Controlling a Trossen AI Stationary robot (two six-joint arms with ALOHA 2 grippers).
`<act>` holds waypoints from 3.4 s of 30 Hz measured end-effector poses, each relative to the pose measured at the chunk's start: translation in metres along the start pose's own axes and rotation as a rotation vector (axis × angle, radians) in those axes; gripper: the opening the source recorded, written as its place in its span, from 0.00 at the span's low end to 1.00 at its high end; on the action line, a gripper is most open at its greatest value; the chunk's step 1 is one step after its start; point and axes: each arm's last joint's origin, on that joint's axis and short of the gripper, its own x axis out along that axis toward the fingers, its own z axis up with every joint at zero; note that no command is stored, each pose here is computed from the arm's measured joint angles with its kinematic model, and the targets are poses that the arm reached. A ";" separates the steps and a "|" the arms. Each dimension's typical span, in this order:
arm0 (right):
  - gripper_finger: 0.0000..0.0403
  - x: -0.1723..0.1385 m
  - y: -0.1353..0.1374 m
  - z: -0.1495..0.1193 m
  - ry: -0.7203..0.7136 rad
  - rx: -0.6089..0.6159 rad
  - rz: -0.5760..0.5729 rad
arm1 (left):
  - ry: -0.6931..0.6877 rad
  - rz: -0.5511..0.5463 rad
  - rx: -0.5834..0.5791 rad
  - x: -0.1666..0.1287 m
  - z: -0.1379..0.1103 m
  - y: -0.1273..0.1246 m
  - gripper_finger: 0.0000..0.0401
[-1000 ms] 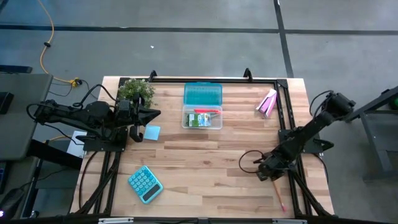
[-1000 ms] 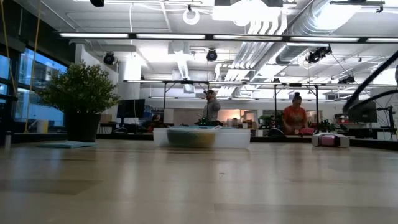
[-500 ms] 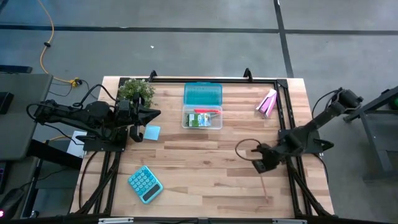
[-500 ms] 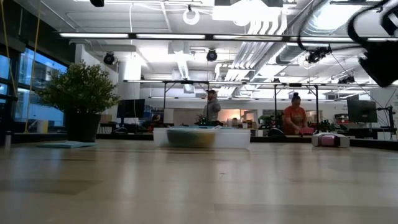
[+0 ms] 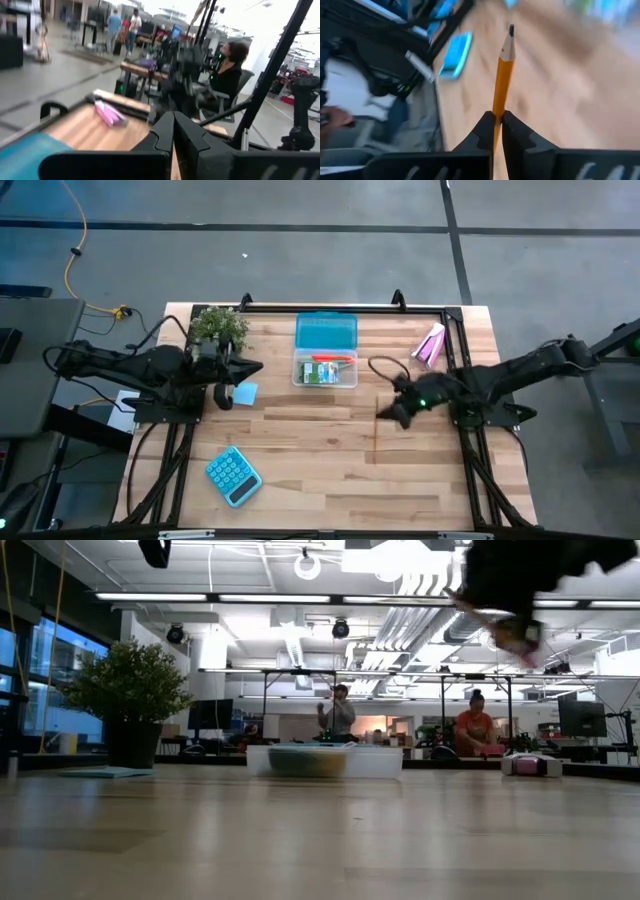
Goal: Pack school essentials
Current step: Put the orange pencil into the supply box
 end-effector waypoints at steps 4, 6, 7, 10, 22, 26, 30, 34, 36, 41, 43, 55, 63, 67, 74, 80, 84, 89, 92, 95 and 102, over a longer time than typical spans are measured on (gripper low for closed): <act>0.00 0.002 0.018 0.047 -0.122 -0.230 -0.037 | 0.055 -0.002 -0.048 0.008 -0.008 -0.001 0.00; 0.00 0.002 0.028 0.069 -0.164 -0.338 -0.058 | 0.065 -0.010 -0.067 0.013 -0.011 -0.002 0.00; 0.00 0.003 0.033 0.080 -0.176 -0.386 -0.068 | 0.071 -0.010 -0.082 0.015 -0.011 -0.003 0.00; 0.00 0.005 0.045 0.108 -0.163 -0.506 -0.112 | 0.090 -0.026 -0.141 0.024 -0.008 -0.003 0.00; 0.00 0.012 0.078 0.153 -0.101 -0.704 -0.143 | 0.182 -0.032 -0.120 0.045 0.017 0.005 0.00; 0.00 0.012 0.077 0.152 -0.097 -0.710 -0.145 | 0.186 -0.009 -0.119 0.046 0.021 0.008 0.00; 0.00 0.012 0.077 0.152 -0.097 -0.713 -0.145 | 0.179 -0.003 -0.112 0.046 0.022 0.010 0.00; 0.00 0.012 0.077 0.152 -0.096 -0.713 -0.146 | 0.178 0.002 -0.104 0.046 0.022 0.011 0.00; 0.00 0.012 0.077 0.152 -0.096 -0.713 -0.146 | 0.178 0.000 -0.088 0.046 0.022 0.011 0.00; 0.00 0.011 0.077 0.153 -0.107 -0.746 -0.181 | 0.177 -0.002 -0.076 0.046 0.022 0.011 0.00; 0.00 0.013 0.075 0.156 -0.122 -0.779 -0.243 | 0.178 -0.005 -0.076 0.046 0.022 0.011 0.00; 0.00 0.085 0.009 0.227 0.295 -0.817 -0.575 | 0.183 -0.039 -0.079 0.046 0.022 0.010 0.00; 0.00 0.135 -0.048 0.253 0.492 -0.810 -0.666 | 0.148 -0.036 -0.027 0.046 0.025 0.010 0.00; 0.00 0.148 -0.055 0.254 0.530 -0.796 -0.670 | 0.119 -0.041 -0.023 0.047 0.028 0.009 0.00; 0.00 0.142 -0.037 0.259 0.517 -0.757 -0.675 | 0.118 -0.042 0.001 0.047 0.028 0.009 0.00; 0.00 0.136 -0.024 0.263 0.493 -0.743 -0.673 | 0.118 -0.042 0.002 0.047 0.028 0.009 0.00; 0.00 0.142 -0.035 0.257 0.528 -0.724 -0.673 | 0.118 -0.042 0.002 0.047 0.028 0.009 0.00; 0.00 0.149 -0.054 0.244 0.587 -0.684 -0.689 | 0.119 -0.042 -0.003 0.047 0.028 0.009 0.00; 0.00 0.151 -0.058 0.242 0.597 -0.688 -0.703 | 0.118 -0.043 -0.004 0.047 0.028 0.009 0.00; 0.00 0.152 -0.058 0.245 0.561 -0.705 -0.716 | 0.118 -0.043 -0.005 0.047 0.028 0.009 0.00; 0.00 0.154 -0.064 0.247 0.553 -0.688 -0.718 | 0.119 -0.045 -0.012 0.047 0.028 0.009 0.00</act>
